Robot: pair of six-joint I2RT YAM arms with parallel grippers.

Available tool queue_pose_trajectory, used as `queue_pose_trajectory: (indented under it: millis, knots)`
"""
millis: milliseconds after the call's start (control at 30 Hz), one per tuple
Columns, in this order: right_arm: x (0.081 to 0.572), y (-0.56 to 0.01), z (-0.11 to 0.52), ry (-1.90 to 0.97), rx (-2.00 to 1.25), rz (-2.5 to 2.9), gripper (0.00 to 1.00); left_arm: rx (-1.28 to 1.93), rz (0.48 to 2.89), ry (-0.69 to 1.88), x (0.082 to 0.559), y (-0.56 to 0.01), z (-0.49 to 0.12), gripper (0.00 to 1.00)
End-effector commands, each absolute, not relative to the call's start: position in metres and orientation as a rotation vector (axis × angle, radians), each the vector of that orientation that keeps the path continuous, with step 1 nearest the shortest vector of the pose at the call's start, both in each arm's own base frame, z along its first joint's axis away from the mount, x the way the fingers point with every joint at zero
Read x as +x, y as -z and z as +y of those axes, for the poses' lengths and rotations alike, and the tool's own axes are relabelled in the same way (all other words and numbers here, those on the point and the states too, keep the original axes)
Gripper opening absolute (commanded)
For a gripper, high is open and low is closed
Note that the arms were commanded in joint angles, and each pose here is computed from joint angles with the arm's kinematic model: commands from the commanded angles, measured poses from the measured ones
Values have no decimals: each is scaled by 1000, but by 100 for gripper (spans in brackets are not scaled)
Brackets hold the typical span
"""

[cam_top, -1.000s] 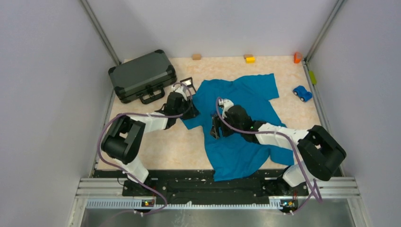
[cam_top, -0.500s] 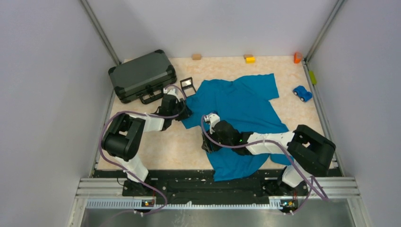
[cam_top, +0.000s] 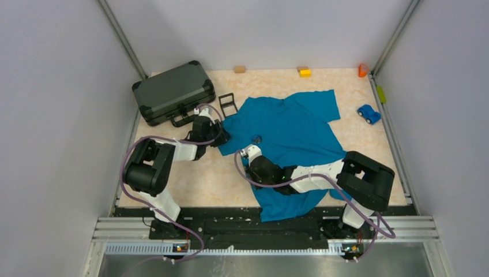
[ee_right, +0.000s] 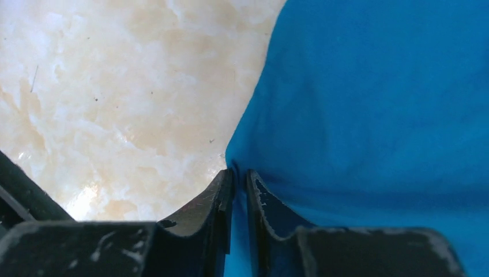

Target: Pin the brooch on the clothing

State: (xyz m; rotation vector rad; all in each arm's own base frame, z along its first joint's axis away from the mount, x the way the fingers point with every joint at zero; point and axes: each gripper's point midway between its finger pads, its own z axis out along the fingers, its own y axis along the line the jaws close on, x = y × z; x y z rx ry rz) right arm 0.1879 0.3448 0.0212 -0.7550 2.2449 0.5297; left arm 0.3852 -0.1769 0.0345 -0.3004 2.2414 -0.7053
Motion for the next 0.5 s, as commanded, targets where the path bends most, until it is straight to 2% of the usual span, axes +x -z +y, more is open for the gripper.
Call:
queue_pose_trajectory:
  millis: [0,100,467]
  knots:
    - [182,-12,343,-481,-777,2267,13,-343,2304,614,372,-15,-153,37]
    - [173,-15,348,-529,-811,2256,0,-363,2308,604,371,-13,-146,37]
    - [151,-38,376,-745,-861,2193,0,-399,2304,534,357,-15,-129,37]
